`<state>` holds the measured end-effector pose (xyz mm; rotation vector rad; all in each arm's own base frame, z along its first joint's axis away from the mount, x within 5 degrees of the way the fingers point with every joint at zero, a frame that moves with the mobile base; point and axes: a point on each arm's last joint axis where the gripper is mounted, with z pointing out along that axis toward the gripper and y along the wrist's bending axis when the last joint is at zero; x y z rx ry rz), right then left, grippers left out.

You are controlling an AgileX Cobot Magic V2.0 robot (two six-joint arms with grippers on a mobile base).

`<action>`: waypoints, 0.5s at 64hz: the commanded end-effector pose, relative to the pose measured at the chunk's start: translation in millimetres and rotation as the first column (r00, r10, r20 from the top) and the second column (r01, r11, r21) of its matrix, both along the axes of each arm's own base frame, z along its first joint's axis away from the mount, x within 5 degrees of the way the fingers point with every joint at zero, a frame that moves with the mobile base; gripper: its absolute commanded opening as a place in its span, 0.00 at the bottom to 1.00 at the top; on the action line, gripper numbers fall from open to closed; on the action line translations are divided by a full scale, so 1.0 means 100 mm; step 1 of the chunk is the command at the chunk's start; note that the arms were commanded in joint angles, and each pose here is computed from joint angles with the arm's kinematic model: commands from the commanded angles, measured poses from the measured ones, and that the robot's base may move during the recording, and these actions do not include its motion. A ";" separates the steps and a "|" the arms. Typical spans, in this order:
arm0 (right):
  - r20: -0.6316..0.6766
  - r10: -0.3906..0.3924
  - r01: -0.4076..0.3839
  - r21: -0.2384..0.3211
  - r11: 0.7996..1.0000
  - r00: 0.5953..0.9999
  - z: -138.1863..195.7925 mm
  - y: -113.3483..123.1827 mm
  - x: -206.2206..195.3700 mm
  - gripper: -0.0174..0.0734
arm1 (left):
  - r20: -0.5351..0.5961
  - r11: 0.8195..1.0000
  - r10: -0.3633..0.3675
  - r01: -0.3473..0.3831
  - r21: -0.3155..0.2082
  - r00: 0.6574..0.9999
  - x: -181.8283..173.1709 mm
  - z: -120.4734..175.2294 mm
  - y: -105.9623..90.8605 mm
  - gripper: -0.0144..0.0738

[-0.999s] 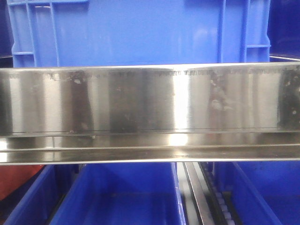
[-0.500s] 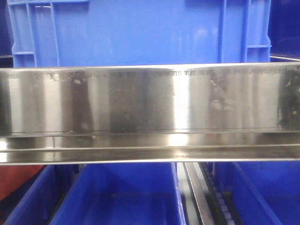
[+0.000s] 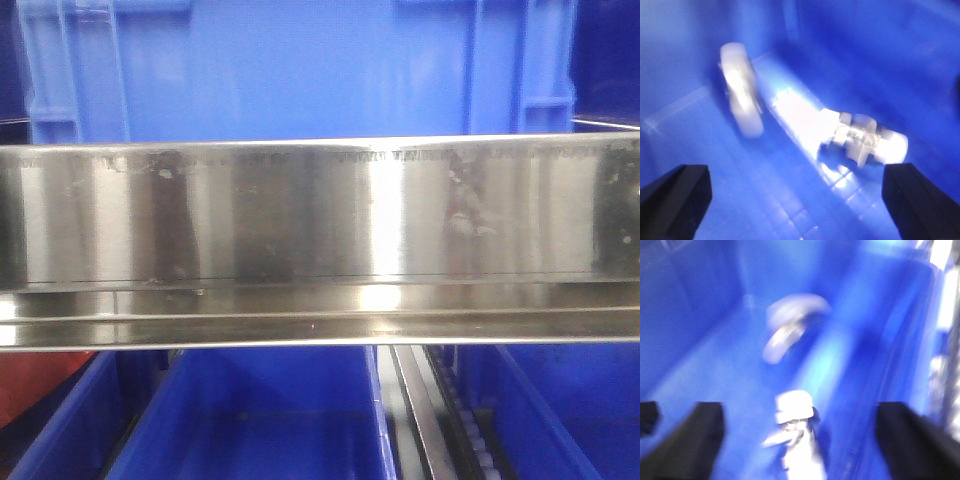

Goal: Place valve from conveyor to right shelf box
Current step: 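Lower the valves into the blue bin and open both grippers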

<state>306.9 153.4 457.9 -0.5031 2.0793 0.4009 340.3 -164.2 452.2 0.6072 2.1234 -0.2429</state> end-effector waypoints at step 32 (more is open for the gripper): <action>0.192 -0.101 0.099 0.023 0.995 0.976 0.32 -0.51 -0.77 0.02 | 0.042 0.985 0.168 -0.166 -0.044 0.985 -0.70 0.55 0.82 0.04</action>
